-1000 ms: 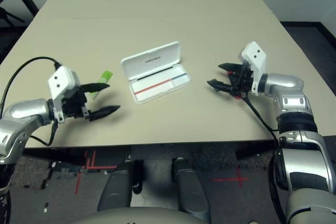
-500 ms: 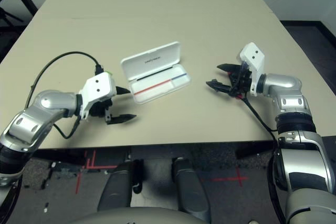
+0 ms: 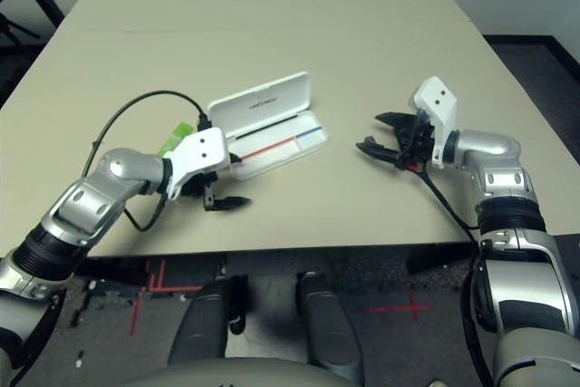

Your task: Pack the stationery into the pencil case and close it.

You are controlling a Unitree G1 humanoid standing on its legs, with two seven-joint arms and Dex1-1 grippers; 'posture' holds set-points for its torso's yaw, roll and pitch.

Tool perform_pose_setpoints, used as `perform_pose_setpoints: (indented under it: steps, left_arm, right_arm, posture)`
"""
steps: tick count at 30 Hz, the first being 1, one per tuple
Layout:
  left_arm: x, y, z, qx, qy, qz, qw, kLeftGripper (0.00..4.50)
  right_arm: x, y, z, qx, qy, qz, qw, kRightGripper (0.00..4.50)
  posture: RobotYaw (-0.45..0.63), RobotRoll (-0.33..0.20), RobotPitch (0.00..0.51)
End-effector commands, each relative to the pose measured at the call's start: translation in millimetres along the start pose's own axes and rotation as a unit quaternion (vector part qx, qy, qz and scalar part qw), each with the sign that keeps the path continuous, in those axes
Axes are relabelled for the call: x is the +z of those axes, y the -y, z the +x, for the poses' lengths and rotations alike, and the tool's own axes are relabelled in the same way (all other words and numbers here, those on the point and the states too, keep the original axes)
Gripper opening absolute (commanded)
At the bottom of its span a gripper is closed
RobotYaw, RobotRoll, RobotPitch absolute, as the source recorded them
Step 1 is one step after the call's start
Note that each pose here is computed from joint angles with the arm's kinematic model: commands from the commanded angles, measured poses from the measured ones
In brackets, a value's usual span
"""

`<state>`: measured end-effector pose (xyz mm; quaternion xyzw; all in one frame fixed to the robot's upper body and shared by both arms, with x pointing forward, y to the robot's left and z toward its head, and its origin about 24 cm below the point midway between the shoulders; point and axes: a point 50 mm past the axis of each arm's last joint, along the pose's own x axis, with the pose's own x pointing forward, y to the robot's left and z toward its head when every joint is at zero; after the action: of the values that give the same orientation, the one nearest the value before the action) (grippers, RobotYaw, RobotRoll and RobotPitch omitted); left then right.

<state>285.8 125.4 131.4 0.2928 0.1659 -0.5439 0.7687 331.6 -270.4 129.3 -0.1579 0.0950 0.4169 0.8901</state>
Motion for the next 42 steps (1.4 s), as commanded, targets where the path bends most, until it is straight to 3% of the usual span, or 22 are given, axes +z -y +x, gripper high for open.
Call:
perform_pose_setpoints:
  steps: [1, 17, 20, 30, 42]
  left_arm:
    - [-3, 0, 5, -0.014, -0.018, 0.002, 1.0, 4.48]
    - [-7, 3, 11, -0.043, -0.04, 0.0, 0.998, 4.48]
    - [-11, 3, 11, -0.043, -0.054, -0.009, 0.998, 3.87]
    - [-22, -1, 8, -0.036, -0.075, -0.016, 0.996, 0.05]
    - [-18, -3, -5, -0.06, -0.099, 0.042, 0.992, 0.02]
  right_arm:
    - [-2, -1, -1, -0.001, -0.005, -0.007, 1.0, 4.5]
    - [-1, -1, -1, -0.013, 0.002, -0.013, 1.0, 4.5]
    - [-1, 0, -1, -0.015, 0.004, -0.014, 1.0, 4.5]
    - [0, -3, -2, -0.004, 0.008, -0.006, 1.0, 4.5]
    - [8, -7, -10, 0.048, -0.001, -0.007, 0.999, 4.5]
  posture:
    - [0.0, 0.0, 0.167]
    - [-0.01, 0.0, 0.163]
    - [-0.02, 0.0, 0.158]
    - [-0.02, 0.0, 0.163]
    - [-0.02, 0.0, 0.176]
